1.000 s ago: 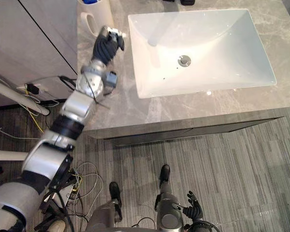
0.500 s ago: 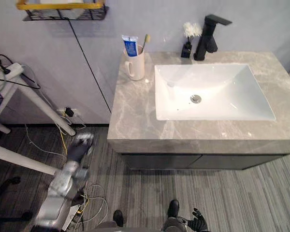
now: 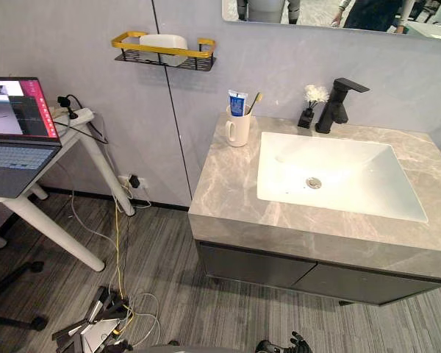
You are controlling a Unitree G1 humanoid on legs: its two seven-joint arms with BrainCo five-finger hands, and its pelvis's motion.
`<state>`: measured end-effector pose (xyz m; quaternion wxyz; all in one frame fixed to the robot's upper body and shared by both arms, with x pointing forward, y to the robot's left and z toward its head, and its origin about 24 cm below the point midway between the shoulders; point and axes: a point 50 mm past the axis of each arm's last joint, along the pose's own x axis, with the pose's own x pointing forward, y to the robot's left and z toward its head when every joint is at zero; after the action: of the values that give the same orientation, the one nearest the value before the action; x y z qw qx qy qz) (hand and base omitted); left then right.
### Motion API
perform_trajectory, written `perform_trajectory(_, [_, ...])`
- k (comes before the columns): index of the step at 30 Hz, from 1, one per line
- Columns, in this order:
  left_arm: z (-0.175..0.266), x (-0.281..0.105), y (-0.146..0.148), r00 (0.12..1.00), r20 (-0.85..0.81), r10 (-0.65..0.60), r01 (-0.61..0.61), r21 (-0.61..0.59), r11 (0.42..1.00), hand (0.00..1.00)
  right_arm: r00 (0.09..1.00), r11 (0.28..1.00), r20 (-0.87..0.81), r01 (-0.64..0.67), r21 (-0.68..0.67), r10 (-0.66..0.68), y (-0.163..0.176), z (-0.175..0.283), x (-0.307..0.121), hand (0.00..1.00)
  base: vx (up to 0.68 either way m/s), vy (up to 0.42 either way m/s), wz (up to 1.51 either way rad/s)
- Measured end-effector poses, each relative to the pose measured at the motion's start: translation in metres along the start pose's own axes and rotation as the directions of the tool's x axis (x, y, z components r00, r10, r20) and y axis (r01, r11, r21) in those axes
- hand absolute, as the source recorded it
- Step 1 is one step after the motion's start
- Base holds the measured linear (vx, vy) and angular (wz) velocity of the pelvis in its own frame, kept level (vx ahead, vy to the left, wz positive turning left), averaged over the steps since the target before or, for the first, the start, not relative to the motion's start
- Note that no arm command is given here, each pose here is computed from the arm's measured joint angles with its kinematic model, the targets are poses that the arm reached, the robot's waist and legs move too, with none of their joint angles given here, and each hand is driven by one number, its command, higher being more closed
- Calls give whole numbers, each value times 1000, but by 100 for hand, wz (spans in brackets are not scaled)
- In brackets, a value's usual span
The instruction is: Organize washtable
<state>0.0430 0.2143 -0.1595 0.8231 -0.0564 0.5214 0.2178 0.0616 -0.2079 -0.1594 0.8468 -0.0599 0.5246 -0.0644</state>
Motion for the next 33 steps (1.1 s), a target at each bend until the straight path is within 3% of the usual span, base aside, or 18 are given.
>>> perform_trajectory(11, [7,4,2,998,5,62,-62,-41,997,0,1000,1000,1,19,15,-19,0,1,2,0,31,25,-1])
perform_trajectory(19, [43,12,-14,994,113,-4,-6,89,996,0,998,986,11,67,153,-70,-4,7,3,0,-92,138,-41])
perform_trajectory(25, [47,14,-8,993,118,4,-20,135,991,0,998,992,39,37,121,-42,2,19,6,0,-52,106,-85])
perform_trajectory(33, [24,13,3,998,15,62,-63,22,998,0,996,1000,79,-29,13,27,8,37,12,0,82,-7,-118])
